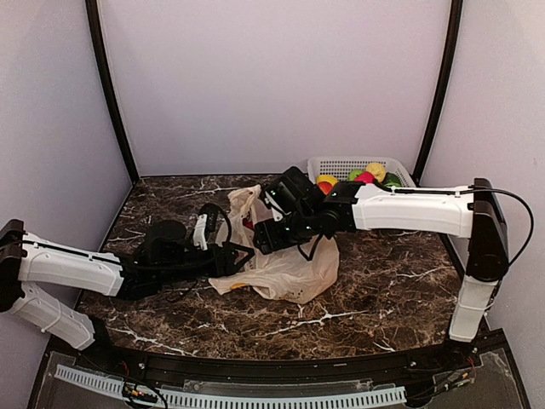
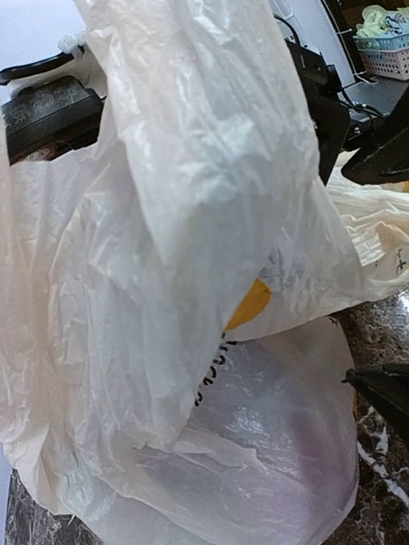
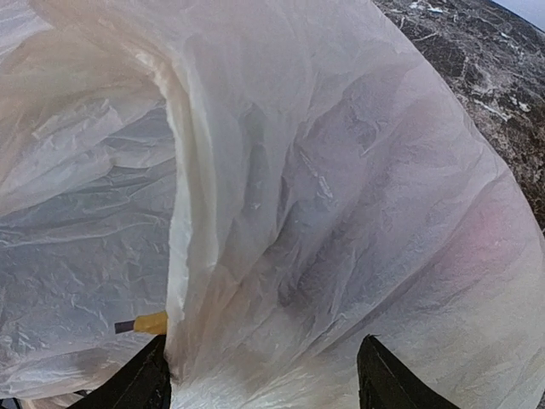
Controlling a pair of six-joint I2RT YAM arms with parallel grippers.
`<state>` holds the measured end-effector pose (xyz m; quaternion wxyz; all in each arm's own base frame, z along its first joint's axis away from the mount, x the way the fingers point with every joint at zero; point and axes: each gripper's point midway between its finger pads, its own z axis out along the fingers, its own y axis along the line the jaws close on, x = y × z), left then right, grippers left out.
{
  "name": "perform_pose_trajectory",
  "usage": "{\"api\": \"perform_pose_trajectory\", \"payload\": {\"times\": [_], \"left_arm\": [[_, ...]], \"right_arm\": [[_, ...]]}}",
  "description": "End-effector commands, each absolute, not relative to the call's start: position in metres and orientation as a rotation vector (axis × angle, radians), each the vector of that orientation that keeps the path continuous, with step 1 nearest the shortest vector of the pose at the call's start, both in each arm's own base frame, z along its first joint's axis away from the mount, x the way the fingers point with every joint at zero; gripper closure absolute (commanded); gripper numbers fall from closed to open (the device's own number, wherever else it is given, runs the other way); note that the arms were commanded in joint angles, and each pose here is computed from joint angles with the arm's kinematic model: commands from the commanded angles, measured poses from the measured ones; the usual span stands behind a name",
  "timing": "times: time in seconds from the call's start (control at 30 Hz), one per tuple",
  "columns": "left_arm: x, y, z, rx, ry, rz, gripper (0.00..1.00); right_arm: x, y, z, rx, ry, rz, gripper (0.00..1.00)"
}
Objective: Untie the knot of the plastic bag and take out the fruit
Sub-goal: Open the bag opening for the takeout bag.
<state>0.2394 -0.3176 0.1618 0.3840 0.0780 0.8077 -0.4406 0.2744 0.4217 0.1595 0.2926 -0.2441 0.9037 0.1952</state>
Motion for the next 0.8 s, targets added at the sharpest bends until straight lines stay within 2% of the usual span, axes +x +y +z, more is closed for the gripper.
{"api": "perform_pose_trajectory", "payload": {"times": [0.0,0.27,0.47,0.53,0.67,0.77], "left_arm": [[0.256,-0.323,0.172,0.158,2.015,-1.072,0.35],[0.266,-0.326,0.150,0.137,2.104,-0.942,0.51],[0.267,-0.330,0.144,0.148,2.123,-0.925,0.74],[0.266,-0.329,0.145,0.147,2.122,-0.921,0.82],[0.266,-0.322,0.145,0.130,2.118,-0.898,0.95],[0.265,-0.314,0.143,0.116,2.118,-0.872,0.99]], "right_arm": [[0.293,0.425,0.167,-0.569,2.374,0.543,0.32],[0.296,0.431,0.163,-0.576,2.371,0.564,0.41],[0.295,0.441,0.162,-0.575,2.364,0.625,0.51],[0.295,0.445,0.160,-0.579,2.366,0.647,0.58],[0.297,0.447,0.161,-0.559,2.368,0.662,0.85],[0.300,0.442,0.168,-0.536,2.355,0.653,1.00]]}}
